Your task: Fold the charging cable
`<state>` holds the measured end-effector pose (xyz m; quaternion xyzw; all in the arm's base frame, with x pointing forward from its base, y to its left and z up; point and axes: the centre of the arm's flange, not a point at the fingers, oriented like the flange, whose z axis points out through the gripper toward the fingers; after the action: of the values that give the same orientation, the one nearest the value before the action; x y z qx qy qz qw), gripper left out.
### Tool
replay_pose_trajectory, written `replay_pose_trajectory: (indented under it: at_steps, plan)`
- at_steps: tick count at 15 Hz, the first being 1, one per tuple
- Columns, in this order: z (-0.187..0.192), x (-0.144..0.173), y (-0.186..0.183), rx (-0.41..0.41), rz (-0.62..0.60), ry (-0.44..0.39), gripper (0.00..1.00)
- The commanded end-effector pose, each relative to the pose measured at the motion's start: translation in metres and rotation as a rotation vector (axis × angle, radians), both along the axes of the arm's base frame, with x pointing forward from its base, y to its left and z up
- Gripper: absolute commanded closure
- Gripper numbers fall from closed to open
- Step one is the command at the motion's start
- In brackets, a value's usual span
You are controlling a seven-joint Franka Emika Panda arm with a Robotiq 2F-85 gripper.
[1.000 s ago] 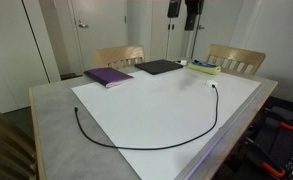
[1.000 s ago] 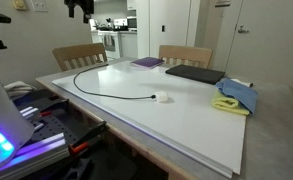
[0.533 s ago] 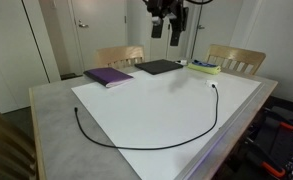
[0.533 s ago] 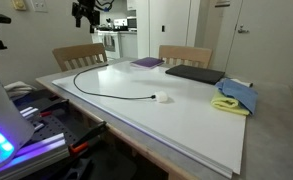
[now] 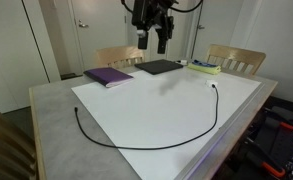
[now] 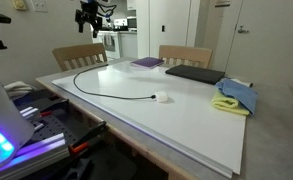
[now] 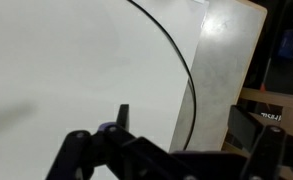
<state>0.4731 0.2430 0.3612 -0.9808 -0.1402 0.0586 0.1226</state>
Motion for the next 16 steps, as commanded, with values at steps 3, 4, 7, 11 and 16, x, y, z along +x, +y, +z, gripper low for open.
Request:
replay_pose_trajectory:
  at_steps: [3,4,7,11,16]
  plan:
    - [-0.023,0.031,0.045,-0.048,0.012,0.006,0.0]
    - [-0.026,0.035,0.052,-0.058,0.003,0.002,0.0]
    - [-0.036,0.046,0.069,-0.081,-0.024,-0.024,0.0]
    - [-0.05,0.059,0.092,-0.11,-0.029,-0.03,0.0]
    - [-0.061,0.068,0.119,-0.097,0.001,-0.028,0.0]
